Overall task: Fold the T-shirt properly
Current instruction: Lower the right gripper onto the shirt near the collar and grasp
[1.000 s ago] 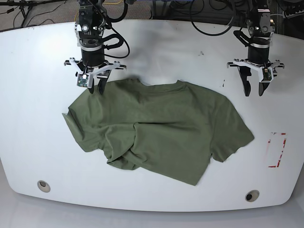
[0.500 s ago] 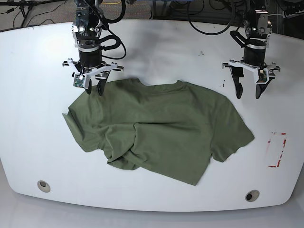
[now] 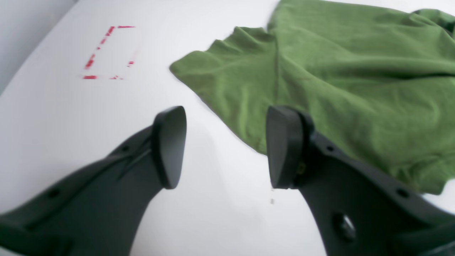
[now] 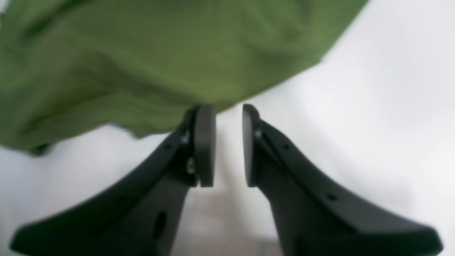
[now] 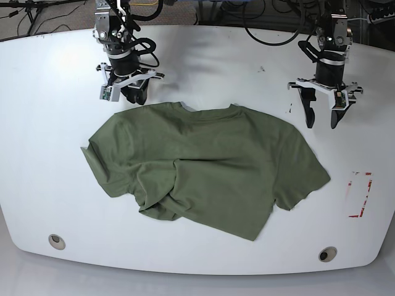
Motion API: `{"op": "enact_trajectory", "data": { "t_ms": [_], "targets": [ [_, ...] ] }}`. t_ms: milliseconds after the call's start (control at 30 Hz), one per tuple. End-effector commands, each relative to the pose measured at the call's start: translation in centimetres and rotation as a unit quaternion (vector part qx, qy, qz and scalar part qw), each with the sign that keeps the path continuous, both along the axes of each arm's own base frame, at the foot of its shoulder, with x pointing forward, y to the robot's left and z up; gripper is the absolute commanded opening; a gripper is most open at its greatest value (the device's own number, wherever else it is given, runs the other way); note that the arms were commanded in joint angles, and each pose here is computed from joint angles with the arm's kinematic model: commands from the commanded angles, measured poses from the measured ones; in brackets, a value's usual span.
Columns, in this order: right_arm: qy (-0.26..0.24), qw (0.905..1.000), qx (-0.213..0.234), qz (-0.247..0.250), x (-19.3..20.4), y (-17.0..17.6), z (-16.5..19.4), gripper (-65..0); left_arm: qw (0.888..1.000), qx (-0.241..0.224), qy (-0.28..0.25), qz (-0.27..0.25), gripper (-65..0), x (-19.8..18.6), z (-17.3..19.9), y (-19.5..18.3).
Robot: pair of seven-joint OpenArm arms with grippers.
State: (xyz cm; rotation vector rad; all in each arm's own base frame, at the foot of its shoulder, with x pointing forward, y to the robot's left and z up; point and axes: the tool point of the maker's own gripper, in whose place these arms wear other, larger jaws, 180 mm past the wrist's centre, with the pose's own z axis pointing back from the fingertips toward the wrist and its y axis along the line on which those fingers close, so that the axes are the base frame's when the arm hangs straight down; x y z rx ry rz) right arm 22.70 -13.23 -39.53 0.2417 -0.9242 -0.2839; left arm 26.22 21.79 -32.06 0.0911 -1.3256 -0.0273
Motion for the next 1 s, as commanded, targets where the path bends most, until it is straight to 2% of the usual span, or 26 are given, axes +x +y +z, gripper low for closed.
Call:
{"op": "enact_trajectory", "data": {
  "t_ms": [0, 133, 200, 267, 467, 533, 600, 667, 867, 967],
  "targets": [
    [0.000, 0.9999, 0.010, 0.013, -0.3, 0.5, -0.1, -47.5, 1.000, 0.007, -0.023, -0.004, -29.9, 0.2, 1.3, 0.1],
    [0.018, 0.9994, 0.018, 0.025, -1.4, 1.5, -0.9, -41.4, 1.000, 0.012, -0.020, -0.005, -29.5, 0.0, 1.2, 0.1],
    [0.016, 0.9980, 0.004, 0.060, -2.3, 3.5, -0.6, -34.7, 0.999, 0.014, -0.030, -0.005, -29.8, 0.1, 1.7, 0.1],
    [0.015, 0.9974, -0.001, 0.070, -2.4, 4.1, -0.5, -33.5, 0.999, 0.014, -0.030, -0.006, -29.8, 0.0, 1.7, 0.1],
    [-0.010, 0.9965, 0.002, 0.083, -1.1, 5.6, 0.6, -31.7, 0.999, 0.014, -0.032, -0.005, -29.7, 0.0, 1.7, 0.1],
    [-0.024, 0.9963, 0.008, 0.082, 0.0, 6.0, 1.3, -31.6, 0.999, 0.014, -0.031, -0.004, -29.8, -0.1, 1.6, 0.2],
    [-0.061, 0.9941, 0.011, 0.090, 2.3, 7.0, 3.1, -31.8, 0.999, 0.011, -0.032, -0.001, -29.7, -0.1, 1.8, 0.2],
    [-0.070, 0.9932, 0.012, 0.092, 3.2, 7.3, 3.5, -32.0, 0.999, 0.011, -0.031, -0.001, -29.8, -0.1, 1.7, 0.2],
    [-0.081, 0.9886, 0.012, 0.126, 6.1, 8.7, 3.7, -32.6, 0.999, 0.011, -0.036, -0.001, -30.0, 0.0, 2.1, 0.2],
    [-0.065, 0.9829, 0.006, 0.172, 9.2, 10.0, 3.0, -32.7, 0.999, 0.012, -0.034, -0.004, -29.8, -0.1, 1.9, 0.0]
  ]
}}
